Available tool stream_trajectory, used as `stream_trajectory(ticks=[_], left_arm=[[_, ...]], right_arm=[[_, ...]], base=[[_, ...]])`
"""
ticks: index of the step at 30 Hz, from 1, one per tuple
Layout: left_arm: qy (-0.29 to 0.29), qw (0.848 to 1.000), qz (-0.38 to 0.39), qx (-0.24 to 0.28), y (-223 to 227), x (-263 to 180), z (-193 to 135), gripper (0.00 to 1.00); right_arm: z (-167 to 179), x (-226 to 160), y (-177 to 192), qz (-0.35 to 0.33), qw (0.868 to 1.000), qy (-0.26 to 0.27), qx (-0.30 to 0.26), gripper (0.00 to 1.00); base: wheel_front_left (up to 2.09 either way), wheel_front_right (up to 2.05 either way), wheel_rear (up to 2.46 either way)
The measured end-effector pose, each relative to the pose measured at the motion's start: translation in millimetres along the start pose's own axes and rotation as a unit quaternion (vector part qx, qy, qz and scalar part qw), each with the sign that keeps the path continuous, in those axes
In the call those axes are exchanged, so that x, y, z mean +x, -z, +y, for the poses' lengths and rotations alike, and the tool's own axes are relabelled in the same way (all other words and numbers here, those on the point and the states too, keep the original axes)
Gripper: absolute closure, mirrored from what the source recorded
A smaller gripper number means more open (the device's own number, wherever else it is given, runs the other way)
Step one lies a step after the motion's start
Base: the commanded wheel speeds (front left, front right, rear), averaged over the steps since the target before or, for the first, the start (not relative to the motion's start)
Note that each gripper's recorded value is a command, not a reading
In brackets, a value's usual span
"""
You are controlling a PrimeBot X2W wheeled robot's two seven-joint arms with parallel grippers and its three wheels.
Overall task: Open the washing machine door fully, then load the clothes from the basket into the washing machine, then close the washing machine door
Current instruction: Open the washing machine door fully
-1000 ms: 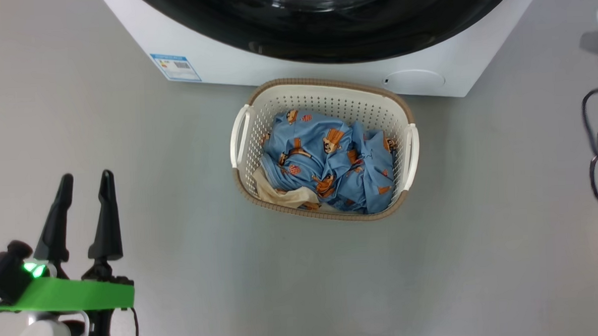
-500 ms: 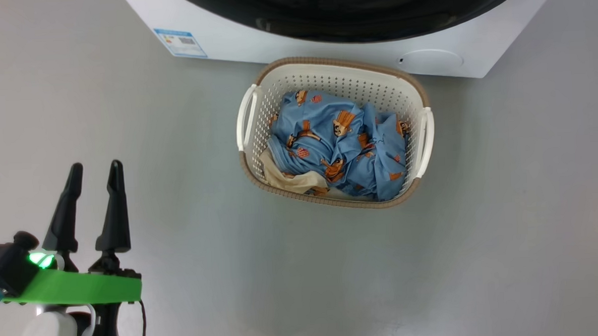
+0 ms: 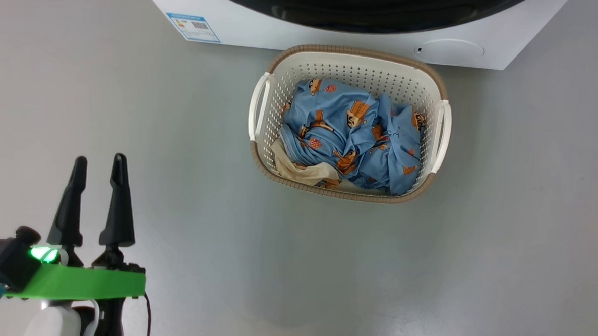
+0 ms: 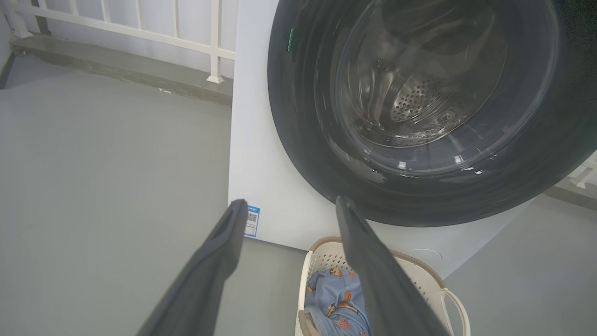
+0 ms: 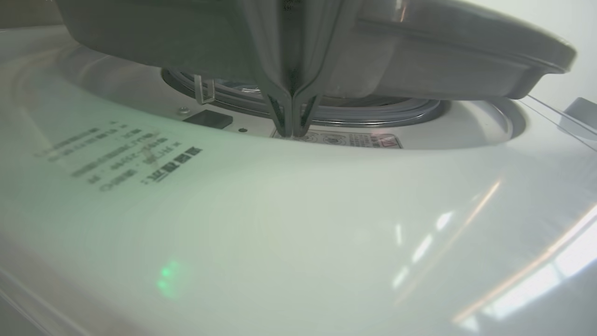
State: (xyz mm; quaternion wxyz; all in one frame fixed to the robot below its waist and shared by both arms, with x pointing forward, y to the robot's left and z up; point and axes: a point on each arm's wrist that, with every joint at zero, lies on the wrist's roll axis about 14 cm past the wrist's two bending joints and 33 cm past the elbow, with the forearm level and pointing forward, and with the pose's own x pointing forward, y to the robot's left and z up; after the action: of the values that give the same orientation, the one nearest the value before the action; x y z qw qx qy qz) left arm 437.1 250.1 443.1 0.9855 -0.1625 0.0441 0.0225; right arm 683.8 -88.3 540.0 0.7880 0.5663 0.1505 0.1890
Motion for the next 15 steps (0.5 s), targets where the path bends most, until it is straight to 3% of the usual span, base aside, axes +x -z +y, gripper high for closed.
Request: stream_trajectory(ticks=[15], left_arm=[[0.012, 0.999, -0.032, -0.004, -25, -10, -11, 0.0]], right_arm=[[13, -34, 33, 0.089, 0.996, 0.012, -0.008, 1.0]], base=[[0.0, 0.0, 0.0]])
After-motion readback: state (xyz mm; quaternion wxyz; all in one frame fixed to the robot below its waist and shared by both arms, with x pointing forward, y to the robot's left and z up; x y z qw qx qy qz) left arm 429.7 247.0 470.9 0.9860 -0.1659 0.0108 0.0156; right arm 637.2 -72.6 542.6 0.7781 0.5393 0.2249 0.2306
